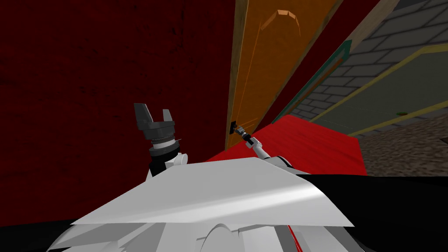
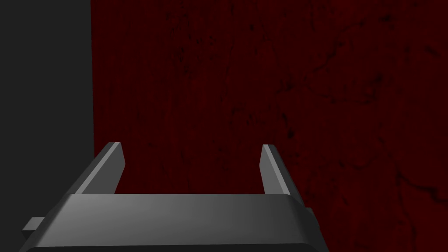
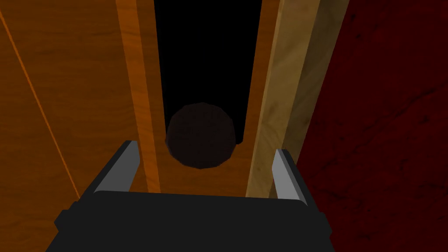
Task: Pull the door open
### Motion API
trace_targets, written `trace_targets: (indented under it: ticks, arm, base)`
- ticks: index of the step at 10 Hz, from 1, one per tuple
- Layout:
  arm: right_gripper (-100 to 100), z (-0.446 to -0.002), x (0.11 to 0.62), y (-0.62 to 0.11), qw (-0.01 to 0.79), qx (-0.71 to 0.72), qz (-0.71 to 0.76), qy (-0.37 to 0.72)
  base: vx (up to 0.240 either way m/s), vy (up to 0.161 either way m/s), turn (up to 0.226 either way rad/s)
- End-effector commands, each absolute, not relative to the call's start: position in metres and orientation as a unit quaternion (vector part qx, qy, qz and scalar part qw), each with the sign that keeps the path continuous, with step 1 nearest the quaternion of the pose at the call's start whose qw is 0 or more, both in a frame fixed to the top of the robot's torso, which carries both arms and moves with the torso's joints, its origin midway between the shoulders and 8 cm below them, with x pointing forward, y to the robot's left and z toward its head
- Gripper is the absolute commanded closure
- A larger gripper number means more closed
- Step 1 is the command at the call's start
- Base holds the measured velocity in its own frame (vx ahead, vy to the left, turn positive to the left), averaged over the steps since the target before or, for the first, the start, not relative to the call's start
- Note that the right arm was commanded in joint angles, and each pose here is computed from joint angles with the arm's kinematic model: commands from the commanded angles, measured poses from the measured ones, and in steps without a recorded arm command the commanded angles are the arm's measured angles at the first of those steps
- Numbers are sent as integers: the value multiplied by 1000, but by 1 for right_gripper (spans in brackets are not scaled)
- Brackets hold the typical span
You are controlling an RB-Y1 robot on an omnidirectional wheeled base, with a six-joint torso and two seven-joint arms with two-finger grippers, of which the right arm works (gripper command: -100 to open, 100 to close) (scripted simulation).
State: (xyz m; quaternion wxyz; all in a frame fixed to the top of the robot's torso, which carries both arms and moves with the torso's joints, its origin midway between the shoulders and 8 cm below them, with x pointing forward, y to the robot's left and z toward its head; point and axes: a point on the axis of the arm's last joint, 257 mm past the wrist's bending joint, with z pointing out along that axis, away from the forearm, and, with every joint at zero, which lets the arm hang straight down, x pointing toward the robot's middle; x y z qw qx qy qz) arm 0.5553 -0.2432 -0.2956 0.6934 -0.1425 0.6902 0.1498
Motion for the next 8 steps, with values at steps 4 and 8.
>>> trace_targets:
  ticks: [4, 8]
  arm:
    - [100, -296, 556, -243, 694, -141, 149, 691]
    - [100, -296, 556, -243, 694, -141, 149, 691]
  base:
    - [62, 18, 10]
    - [-12, -6, 0]
